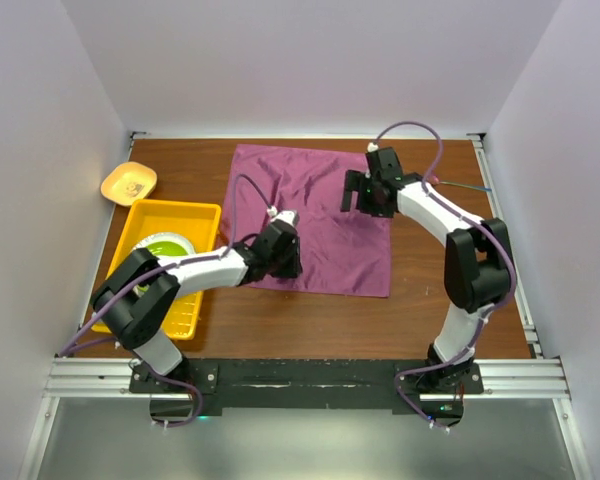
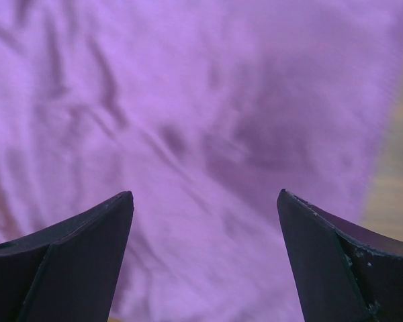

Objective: Fold the napkin, place the utensils inside, and roll it up
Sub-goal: Flatten the napkin out

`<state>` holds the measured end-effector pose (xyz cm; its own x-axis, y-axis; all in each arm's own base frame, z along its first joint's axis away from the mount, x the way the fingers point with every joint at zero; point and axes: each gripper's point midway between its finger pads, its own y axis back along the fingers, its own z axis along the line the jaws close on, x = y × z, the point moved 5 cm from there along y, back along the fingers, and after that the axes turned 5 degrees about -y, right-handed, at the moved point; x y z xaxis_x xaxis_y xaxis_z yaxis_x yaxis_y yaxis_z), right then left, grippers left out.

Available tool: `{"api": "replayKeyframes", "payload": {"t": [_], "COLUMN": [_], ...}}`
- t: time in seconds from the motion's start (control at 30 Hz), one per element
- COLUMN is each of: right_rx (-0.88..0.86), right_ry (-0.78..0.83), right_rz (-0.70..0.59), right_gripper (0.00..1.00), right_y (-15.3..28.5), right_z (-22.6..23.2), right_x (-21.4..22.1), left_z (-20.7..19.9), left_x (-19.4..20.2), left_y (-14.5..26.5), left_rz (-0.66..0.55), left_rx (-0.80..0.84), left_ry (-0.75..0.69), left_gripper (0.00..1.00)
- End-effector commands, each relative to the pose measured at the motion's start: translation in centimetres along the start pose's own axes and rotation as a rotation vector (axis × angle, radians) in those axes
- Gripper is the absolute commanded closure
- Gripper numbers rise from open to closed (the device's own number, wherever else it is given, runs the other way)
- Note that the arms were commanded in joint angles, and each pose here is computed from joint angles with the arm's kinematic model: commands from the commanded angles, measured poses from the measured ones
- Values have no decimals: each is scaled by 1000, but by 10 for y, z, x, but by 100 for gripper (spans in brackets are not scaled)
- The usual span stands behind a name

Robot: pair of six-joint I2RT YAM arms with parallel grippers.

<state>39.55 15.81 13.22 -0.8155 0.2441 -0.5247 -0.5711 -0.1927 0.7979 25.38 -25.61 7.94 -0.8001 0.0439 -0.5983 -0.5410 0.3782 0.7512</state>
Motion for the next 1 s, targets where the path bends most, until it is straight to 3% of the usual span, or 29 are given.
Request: {"api": "replayKeyframes", "payload": {"t": [0.0, 0.27, 0.33, 0.43, 0.6, 0.67, 0.8, 0.97], "right_rx": [97, 255, 325, 294, 225, 194, 203, 233], "right_ry": [10, -129, -180, -143, -87, -98, -154, -232], "right_rz": [-50, -76, -40, 23, 38, 62, 65, 82], "right_gripper": [8, 2, 2, 3, 17, 18, 41, 44], "right_y": [15, 57, 63, 69, 76, 73, 57, 39], "right_z": [-36, -68, -79, -81, -83, -80, -79, -81], "right_x": [1, 18, 34, 52, 71, 76, 78, 84], "left_z": [-11, -47, -61, -80, -82, -78, -56, -17], "left_x": [15, 58, 66, 67, 44, 31, 5, -13], "left_y": [-1, 1, 2, 9, 38, 60, 93, 93], "left_rz": [-35, 26, 47, 40, -39, -97, -210, -221], "left_rx": [17, 96, 123, 157, 120, 131, 53, 3], "left_ry": [26, 2, -16, -37, -10, 2, 23, 76], "left_gripper": [66, 66, 66, 66, 63, 61, 54, 53]}}
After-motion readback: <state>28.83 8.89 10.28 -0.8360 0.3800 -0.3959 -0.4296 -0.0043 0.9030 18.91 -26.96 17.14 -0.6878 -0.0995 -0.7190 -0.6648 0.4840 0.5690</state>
